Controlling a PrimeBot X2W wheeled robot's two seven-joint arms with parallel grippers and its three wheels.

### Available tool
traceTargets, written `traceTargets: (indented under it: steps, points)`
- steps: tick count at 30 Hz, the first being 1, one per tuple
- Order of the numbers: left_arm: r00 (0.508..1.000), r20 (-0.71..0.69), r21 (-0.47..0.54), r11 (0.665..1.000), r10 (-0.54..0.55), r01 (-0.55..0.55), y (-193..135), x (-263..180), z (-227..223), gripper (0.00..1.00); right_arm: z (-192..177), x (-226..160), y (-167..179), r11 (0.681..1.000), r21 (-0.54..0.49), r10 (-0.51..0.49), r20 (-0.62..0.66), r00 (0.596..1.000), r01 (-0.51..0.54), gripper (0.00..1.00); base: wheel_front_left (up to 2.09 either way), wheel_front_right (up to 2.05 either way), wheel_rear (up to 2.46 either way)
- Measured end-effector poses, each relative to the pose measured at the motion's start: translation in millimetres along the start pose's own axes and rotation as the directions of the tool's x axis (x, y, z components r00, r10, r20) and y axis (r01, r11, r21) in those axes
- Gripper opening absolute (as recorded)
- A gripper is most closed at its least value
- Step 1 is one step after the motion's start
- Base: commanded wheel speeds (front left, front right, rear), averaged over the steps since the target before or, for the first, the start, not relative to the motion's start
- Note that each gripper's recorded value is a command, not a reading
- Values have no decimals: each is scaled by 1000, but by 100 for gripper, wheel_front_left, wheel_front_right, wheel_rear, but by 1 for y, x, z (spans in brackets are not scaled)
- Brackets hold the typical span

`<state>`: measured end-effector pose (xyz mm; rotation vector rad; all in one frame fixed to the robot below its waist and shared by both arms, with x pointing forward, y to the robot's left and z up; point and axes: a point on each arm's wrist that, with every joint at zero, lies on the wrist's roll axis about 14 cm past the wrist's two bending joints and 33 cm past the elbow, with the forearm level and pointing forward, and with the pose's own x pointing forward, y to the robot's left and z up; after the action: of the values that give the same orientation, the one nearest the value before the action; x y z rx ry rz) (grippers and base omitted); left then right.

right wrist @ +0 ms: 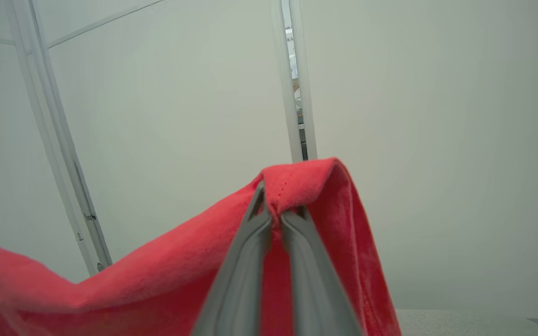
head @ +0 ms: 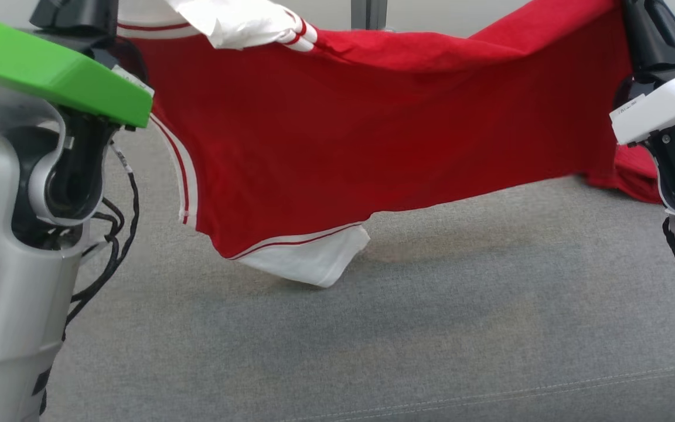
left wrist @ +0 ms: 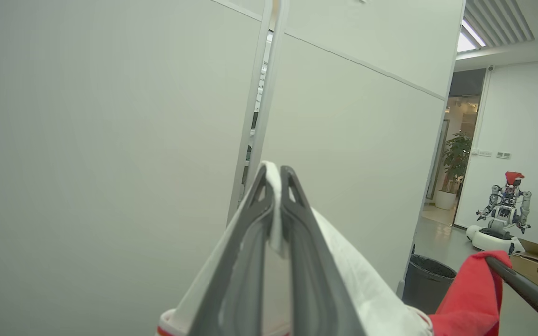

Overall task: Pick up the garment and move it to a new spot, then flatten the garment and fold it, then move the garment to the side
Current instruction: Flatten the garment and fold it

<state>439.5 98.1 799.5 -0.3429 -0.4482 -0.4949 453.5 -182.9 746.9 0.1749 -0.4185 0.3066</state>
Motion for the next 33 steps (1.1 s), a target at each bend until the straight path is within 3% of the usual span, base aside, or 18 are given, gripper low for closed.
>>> traceTargets:
  steps: [6,11,19,25,33]
  points:
    - [999,49,36,999,-12,10,-5,5,27,0,24,3,9,999,-26,25,25,999,-25,0,0,0,0]
    - [1000,3,46,999,19,-19,8,18,20,0,24,17,13,998,-40,39,2,999,-39,0,0,0,0]
    - [993,-52,110,989,104,-98,54,74,5,0,4,83,10,998,-44,48,-73,996,-51,0,0,0,0]
    - [984,-51,138,977,170,-161,92,118,-23,0,-28,140,-8,994,-109,11,-96,995,-21,0,0,0,0]
    - [958,172,151,954,231,-257,129,154,-24,0,-60,195,-29,974,-227,-21,-13,1000,17,0,0,0,0]
